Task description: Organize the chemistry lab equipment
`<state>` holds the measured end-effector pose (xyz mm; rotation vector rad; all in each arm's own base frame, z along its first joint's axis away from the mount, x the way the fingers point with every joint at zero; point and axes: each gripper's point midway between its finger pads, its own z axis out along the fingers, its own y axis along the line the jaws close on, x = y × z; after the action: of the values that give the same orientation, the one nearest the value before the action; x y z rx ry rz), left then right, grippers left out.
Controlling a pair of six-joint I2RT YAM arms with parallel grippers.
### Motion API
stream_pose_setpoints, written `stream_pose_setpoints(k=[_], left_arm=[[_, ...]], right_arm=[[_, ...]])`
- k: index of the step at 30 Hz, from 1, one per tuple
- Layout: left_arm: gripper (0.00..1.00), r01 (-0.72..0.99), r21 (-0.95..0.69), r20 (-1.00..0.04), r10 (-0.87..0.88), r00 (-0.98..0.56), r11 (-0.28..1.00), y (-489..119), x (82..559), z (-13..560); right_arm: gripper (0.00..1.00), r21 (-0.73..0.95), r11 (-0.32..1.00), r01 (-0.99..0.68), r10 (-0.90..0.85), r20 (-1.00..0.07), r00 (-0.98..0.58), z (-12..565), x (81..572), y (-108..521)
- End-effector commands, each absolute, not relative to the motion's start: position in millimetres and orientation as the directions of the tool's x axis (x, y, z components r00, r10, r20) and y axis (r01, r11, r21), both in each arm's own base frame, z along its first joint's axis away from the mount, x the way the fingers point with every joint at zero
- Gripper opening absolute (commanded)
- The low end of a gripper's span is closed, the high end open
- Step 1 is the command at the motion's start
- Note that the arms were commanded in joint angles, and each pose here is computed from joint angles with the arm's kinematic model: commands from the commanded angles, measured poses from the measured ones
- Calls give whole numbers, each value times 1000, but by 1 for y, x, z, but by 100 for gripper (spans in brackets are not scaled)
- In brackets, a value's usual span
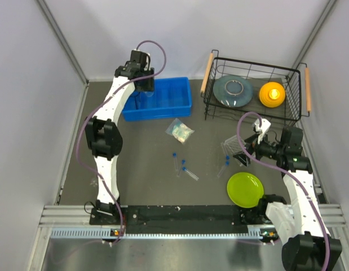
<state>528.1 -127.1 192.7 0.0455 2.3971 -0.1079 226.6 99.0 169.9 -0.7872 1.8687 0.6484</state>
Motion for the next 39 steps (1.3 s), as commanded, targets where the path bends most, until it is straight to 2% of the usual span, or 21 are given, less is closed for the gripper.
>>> stream_pose_setpoints(k=[1,10,22,39], left_arm=[[22,46,-58,-772,-16,-635,997,-125,562,217],[22,37,9,-755,31,-655,999,-118,580,177],[24,50,50,-682,70,-728,998,-112,576,126],[41,62,50,-630,80,-773,997,-112,568,95]], right_arm=[[99,53,629,-776,-241,-935,-259,180,230,100],[99,55,629,-775,-241,-934,-263,180,230,100],[99,52,629,-775,-245,-934,-261,179,230,100],[99,48,631,-775,-250,-932,-262,178,230,99]])
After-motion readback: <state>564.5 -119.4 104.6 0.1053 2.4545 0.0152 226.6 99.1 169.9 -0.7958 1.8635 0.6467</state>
